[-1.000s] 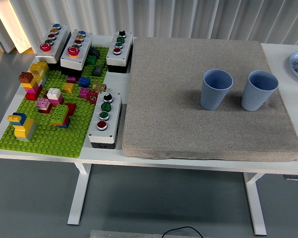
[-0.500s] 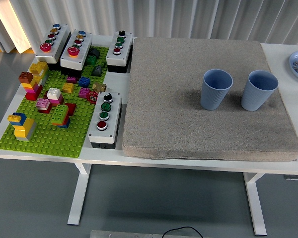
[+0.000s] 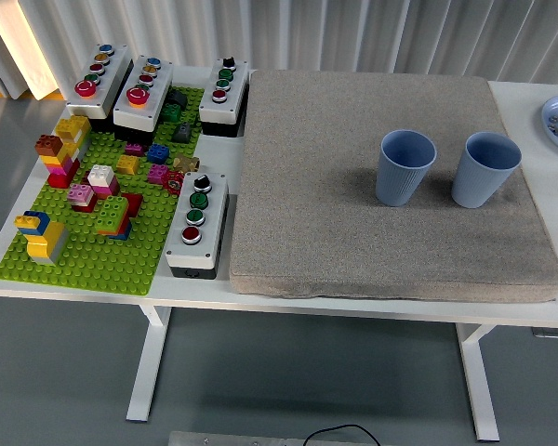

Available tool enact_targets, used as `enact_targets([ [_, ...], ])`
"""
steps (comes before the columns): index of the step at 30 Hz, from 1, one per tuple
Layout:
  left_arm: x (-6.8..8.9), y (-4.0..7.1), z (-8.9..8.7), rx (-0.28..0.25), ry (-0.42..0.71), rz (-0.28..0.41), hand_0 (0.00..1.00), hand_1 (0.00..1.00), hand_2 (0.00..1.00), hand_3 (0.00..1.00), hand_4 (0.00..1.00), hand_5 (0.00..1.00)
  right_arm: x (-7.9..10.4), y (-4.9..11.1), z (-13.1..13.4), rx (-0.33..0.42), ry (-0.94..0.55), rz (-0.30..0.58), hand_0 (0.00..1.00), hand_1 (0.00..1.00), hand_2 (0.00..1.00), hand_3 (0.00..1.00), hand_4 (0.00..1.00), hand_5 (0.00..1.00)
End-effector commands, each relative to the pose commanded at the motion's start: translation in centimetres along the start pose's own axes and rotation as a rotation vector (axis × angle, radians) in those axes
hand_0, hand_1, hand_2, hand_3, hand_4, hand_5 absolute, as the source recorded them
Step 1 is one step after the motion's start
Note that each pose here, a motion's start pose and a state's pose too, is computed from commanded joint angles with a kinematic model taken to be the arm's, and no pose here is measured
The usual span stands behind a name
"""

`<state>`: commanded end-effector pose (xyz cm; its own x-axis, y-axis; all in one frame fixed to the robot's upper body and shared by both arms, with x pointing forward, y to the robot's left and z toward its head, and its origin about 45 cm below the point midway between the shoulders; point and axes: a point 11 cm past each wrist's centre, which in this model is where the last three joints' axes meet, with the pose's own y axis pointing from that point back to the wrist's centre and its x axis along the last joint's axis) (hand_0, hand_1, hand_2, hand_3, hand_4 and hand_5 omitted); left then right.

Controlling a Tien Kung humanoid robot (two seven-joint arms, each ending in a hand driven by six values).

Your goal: Pick cup pour cup place

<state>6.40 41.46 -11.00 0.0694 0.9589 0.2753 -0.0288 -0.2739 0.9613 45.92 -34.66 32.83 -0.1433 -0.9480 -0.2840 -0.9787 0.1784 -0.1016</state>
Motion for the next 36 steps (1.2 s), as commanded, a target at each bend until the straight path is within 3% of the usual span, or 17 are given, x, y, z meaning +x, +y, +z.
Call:
enact_targets([
  [17, 0.2, -0.1, -0.8, 0.011, 0.002, 0.004, 0.752, 0.796, 0.847, 0.635, 0.548, 0.931, -0.7, 0.2, 1.1, -0.031, 0.006, -0.020, 0.898, 0.807, 0.825, 0.811, 0.766, 0.852],
  [36, 0.2, 0.0, -0.4, 0.006, 0.005, 0.002, 0.752, 0.796, 0.846, 0.636, 0.547, 0.934, -0.4, 0.0, 0.5, -0.017, 0.006, -0.013, 0.898, 0.806, 0.826, 0.810, 0.761, 0.837],
])
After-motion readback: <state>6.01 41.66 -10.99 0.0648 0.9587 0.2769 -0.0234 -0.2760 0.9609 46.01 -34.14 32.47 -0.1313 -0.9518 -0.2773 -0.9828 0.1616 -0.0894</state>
